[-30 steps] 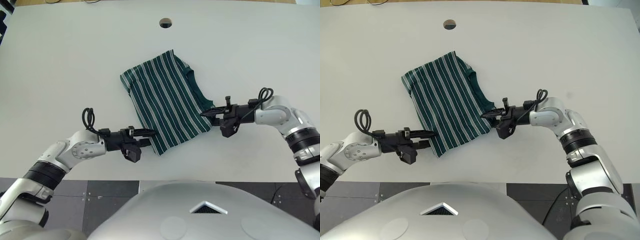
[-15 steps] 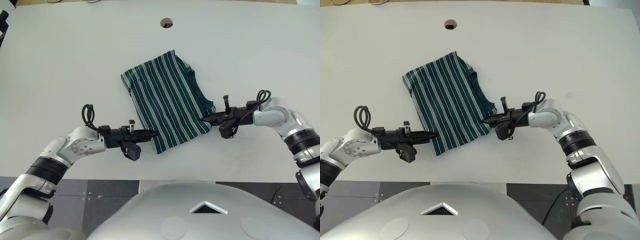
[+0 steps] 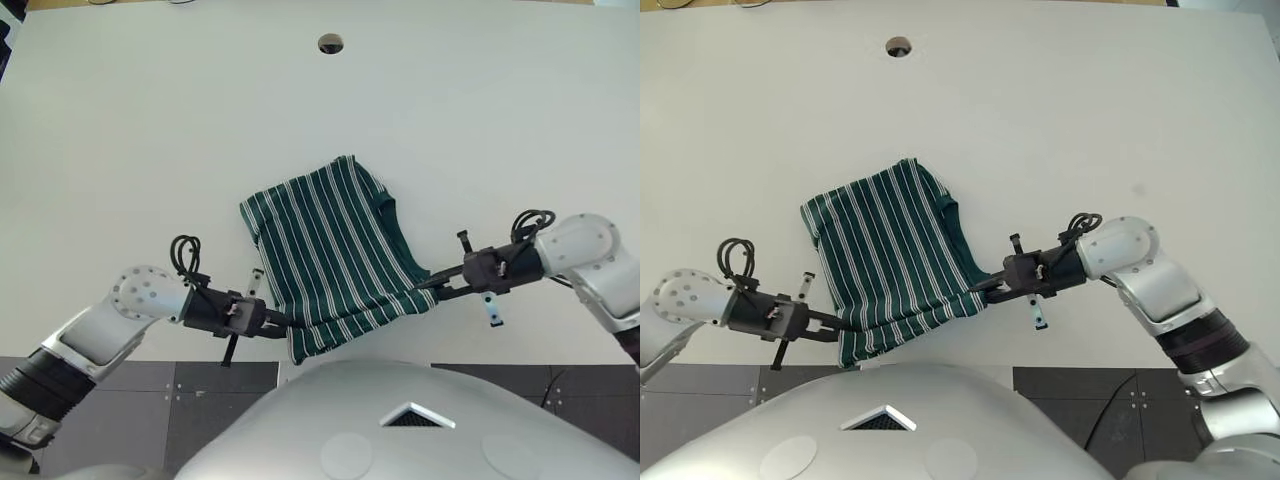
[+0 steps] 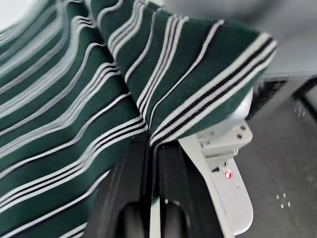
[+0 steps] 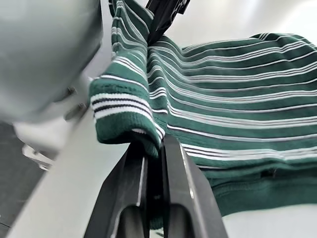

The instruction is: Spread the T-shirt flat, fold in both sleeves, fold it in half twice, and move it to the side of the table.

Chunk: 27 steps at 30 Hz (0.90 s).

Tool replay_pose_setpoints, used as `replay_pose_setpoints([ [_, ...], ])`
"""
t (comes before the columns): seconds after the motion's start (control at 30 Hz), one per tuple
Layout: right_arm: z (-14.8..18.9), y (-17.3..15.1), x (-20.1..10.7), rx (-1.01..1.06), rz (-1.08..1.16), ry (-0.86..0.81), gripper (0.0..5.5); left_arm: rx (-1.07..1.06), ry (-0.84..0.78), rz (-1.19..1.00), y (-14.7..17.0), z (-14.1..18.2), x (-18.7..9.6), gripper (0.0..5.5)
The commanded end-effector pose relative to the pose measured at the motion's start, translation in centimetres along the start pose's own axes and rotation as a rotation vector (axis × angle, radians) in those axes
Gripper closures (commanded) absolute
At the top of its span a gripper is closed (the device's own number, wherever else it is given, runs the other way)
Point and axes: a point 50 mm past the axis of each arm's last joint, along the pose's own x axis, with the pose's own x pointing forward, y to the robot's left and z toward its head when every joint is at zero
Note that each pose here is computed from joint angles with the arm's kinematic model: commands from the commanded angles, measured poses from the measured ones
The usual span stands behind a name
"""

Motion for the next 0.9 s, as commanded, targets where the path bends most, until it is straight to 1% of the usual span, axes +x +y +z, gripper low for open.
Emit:
replay_pose_setpoints([
  [0.03,1.9,-1.2,-0.3,-0.109,-0.044,0.009,5.4,-0.014,-0.061,0.035,0.0,0.1,-0.4,5.4],
  [0.2,4.0,-4.6,0.2,-0.29,-0.166,0.011,5.4,-0.026,-0.134,0.145,0.1,-0.6,-1.6,5.4],
  [0.4,3.9,-8.6,1.3,-0.354,-0.327,0.046,5.4,-0.077,-0.209,0.282,1.4,-1.9,-3.9,5.4],
  [0.6,3.3,-11.0,2.2,-0.383,-0.383,0.074,5.4,-0.109,-0.252,0.381,2.8,-3.4,-6.7,5.4],
  [0.7,2.9,-11.6,2.7,-0.387,-0.388,0.082,5.4,-0.136,-0.224,0.409,3.5,-4.4,-7.0,5.4],
  [0.83,2.8,-12.3,3.2,-0.398,-0.408,0.068,5.4,-0.224,-0.247,0.459,5.3,-4.3,-6.9,5.4],
  [0.87,2.7,-12.5,3.2,-0.397,-0.42,0.066,5.05,-0.238,-0.263,0.487,5.9,-4.1,-6.9,5.4],
  [0.9,2.6,-12.8,3.2,-0.399,-0.436,0.067,4.89,-0.248,-0.282,0.514,6.4,-3.9,-7.0,5.4],
])
